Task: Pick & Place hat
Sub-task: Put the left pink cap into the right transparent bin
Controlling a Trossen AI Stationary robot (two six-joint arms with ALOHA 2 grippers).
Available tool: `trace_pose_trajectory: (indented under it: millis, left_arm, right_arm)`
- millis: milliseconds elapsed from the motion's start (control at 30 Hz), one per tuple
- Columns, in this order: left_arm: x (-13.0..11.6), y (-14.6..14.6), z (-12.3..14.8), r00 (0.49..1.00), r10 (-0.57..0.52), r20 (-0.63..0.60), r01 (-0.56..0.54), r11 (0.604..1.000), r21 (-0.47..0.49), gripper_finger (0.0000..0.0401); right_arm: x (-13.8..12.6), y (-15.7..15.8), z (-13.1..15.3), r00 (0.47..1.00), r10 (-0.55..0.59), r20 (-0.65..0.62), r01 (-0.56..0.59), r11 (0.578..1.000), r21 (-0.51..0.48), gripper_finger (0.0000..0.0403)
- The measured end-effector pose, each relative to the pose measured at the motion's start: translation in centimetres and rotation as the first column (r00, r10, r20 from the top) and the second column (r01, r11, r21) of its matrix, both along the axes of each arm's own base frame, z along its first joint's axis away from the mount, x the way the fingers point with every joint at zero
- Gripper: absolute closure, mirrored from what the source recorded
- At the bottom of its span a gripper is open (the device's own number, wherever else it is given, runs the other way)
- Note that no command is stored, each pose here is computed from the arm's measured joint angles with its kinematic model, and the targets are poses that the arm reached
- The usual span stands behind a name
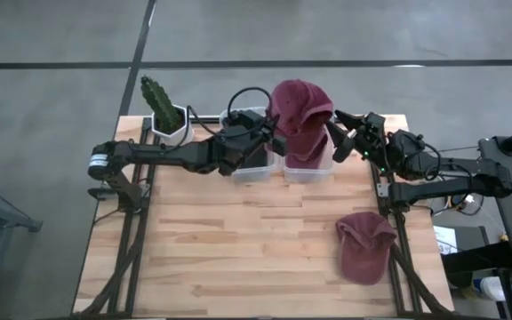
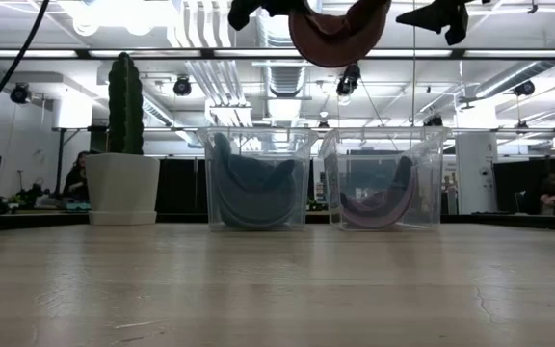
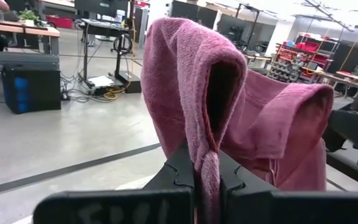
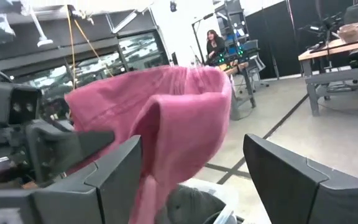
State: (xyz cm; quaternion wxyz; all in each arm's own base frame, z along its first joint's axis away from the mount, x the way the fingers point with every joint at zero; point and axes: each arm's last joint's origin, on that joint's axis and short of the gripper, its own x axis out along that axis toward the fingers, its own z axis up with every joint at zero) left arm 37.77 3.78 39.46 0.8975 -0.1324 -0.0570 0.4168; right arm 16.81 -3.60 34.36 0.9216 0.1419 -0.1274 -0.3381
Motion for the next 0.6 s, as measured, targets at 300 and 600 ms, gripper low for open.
trace_pose_trajectory:
  millis: [300,600]
  left_arm:
    - [0.1,-0.1,0.0,1.000,-0.025,0.000,0.025,1.000,-0.001,0.0393]
    - [0.1,0.0,-0.3,0.999,-0.027,-0.017,0.027,1.000,0.005,0.0393]
  right_arm:
    - [0.3,-0.8,-0.2,0.999,-0.040,0.016,0.040,0.999,0.018,0.0124]
    - [1.2,-1.5,-0.3,0.996,-0.054,0.076,0.050,0.997,0.055,0.0124]
